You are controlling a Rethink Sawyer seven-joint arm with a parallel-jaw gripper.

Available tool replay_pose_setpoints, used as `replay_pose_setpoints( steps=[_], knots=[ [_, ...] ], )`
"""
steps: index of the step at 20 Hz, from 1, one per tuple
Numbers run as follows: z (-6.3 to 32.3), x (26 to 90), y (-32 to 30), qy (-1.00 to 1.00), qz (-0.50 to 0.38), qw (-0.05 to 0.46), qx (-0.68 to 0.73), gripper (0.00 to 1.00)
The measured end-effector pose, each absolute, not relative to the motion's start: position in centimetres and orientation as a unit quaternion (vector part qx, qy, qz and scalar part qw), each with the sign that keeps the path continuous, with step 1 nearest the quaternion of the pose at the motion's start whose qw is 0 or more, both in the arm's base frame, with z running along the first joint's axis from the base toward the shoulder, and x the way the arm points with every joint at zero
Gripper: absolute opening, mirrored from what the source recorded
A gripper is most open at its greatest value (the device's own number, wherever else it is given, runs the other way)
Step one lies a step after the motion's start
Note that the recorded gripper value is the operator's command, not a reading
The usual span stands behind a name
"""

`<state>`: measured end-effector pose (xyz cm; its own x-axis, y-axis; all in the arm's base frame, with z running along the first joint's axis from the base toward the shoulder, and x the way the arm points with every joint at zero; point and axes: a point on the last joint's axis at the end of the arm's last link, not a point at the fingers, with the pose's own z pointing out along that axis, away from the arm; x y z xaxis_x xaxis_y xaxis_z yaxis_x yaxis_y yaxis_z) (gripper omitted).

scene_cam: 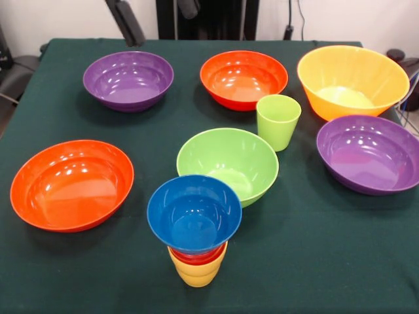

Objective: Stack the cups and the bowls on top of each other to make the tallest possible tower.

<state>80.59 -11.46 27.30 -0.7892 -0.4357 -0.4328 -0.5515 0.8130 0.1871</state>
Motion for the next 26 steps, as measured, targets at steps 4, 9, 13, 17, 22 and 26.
replay_pose_setpoints(
  steps=[4, 9, 13, 17, 22, 26],
  knots=[
    [25.9, 80.6, -12.4, 0.940, 0.152, 0.204, -0.226, 1.00],
    [24.3, 81.0, -13.9, 0.946, 0.155, 0.223, -0.177, 1.00],
    [23.0, 81.1, -15.3, 0.949, 0.149, 0.239, -0.141, 1.00],
    [21.3, 80.7, -16.6, 0.952, 0.142, 0.250, -0.106, 1.00],
    [19.6, 79.8, -16.8, 0.955, 0.139, 0.252, -0.072, 1.00],
    [18.5, 78.9, -15.7, 0.959, 0.140, 0.239, -0.054, 1.00]
  ],
)
